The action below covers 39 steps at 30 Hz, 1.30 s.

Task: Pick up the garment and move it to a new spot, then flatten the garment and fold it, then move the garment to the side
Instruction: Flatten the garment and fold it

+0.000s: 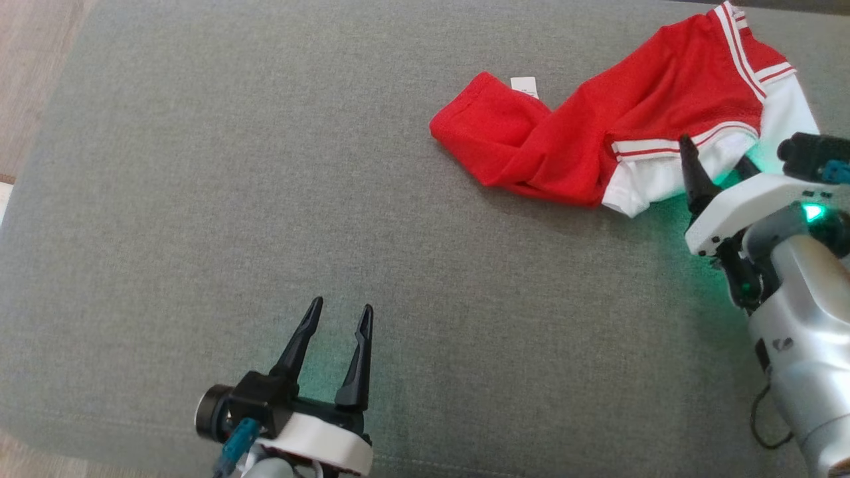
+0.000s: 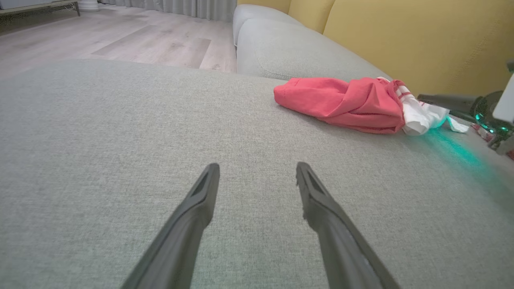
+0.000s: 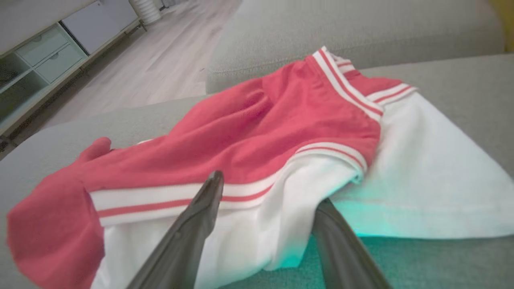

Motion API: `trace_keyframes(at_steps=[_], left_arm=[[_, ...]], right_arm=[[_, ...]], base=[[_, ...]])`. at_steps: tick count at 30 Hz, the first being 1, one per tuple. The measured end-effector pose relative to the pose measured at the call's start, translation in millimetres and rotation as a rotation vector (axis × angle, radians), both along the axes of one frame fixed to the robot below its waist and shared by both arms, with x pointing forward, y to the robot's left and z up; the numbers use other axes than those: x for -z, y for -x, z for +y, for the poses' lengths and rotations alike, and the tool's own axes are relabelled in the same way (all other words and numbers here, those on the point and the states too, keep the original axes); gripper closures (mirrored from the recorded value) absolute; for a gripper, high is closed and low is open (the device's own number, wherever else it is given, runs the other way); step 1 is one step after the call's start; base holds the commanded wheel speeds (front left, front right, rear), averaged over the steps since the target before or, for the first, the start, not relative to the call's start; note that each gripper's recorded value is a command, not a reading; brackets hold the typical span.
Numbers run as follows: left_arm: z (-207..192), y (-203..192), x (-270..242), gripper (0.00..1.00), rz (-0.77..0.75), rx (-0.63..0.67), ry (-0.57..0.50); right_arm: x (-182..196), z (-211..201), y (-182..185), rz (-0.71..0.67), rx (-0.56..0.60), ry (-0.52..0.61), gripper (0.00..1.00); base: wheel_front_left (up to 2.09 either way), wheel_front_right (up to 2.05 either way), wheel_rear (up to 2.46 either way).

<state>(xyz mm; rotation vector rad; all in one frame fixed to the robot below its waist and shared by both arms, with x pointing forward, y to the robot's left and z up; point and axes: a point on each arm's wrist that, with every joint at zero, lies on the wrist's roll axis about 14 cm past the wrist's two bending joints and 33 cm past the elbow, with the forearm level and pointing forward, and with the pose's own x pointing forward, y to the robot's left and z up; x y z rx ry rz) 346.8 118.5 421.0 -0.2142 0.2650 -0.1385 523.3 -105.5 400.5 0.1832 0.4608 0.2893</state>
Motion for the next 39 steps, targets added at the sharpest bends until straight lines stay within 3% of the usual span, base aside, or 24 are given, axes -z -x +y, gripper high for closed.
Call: trace_keyframes(at_steps=[6, 12, 13, 14, 15, 16, 17, 20, 28, 33, 39], left_arm=[[-0.6, -0.5, -3.4, 0.0, -0.012, 0.002, -0.004], [-1.2, -1.3, -3.6, 0.0, -0.012, 0.008, -0.005], [-1.1, -1.3, -3.0, 0.0, -0.01, 0.009, -0.005], [-1.0, -1.2, -2.3, 0.0, -0.008, 0.009, -0.006], [-0.6, -1.2, -1.7, 0.0, -0.006, 0.009, -0.007], [-0.4, -1.2, -1.3, 0.0, -0.005, 0.008, -0.008], [-0.1, -1.2, -1.3, 0.0, -0.005, 0.007, -0.009], [0.1, -1.4, -2.1, 0.0, -0.007, 0.006, -0.01], [-2.3, -0.7, -14.9, 0.0, -0.045, 0.01, 0.0], [-5.5, 5.0, -25.3, 0.0, -0.077, 0.016, 0.007], [-8.5, 17.4, -30.4, 0.0, -0.091, 0.023, 0.015]], right_arm=[[-11.7, -6.7, -6.3, -0.054, -0.011, 0.071, 0.0], [1.5, -0.7, 2.4, 0.01, -0.04, 0.088, 0.0], [3.3, 0.2, 3.0, 0.016, -0.042, 0.088, 0.18], [5.1, 1.3, 3.5, 0.021, -0.045, 0.088, 0.51], [6.5, 1.9, 3.8, 0.024, -0.049, 0.092, 0.67], [6.2, 3.1, 3.2, 0.02, -0.054, 0.095, 0.97], [3.6, 4.5, 1.3, 0.006, -0.058, 0.096, 1.0], [-5.4, 8.8, -3.1, -0.032, -0.064, 0.088, 1.0], [-71.5, 41.2, 3.8, -0.241, -0.127, -0.024, 1.0], [-79.7, 41.2, 52.2, -0.256, -0.154, -0.075, 1.0], [-88.2, 3.4, 115.7, -0.234, -0.085, -0.1, 1.0]], base=[[0.0, 0.0, 0.0], [0.0, 0.0, 0.0], [0.0, 0.0, 0.0], [0.0, 0.0, 0.0], [0.0, 0.0, 0.0], [0.0, 0.0, 0.0], [0.0, 0.0, 0.0], [0.0, 0.0, 0.0], [0.0, 0.0, 0.0], [0.0, 0.0, 0.0], [0.0, 0.0, 0.0]])
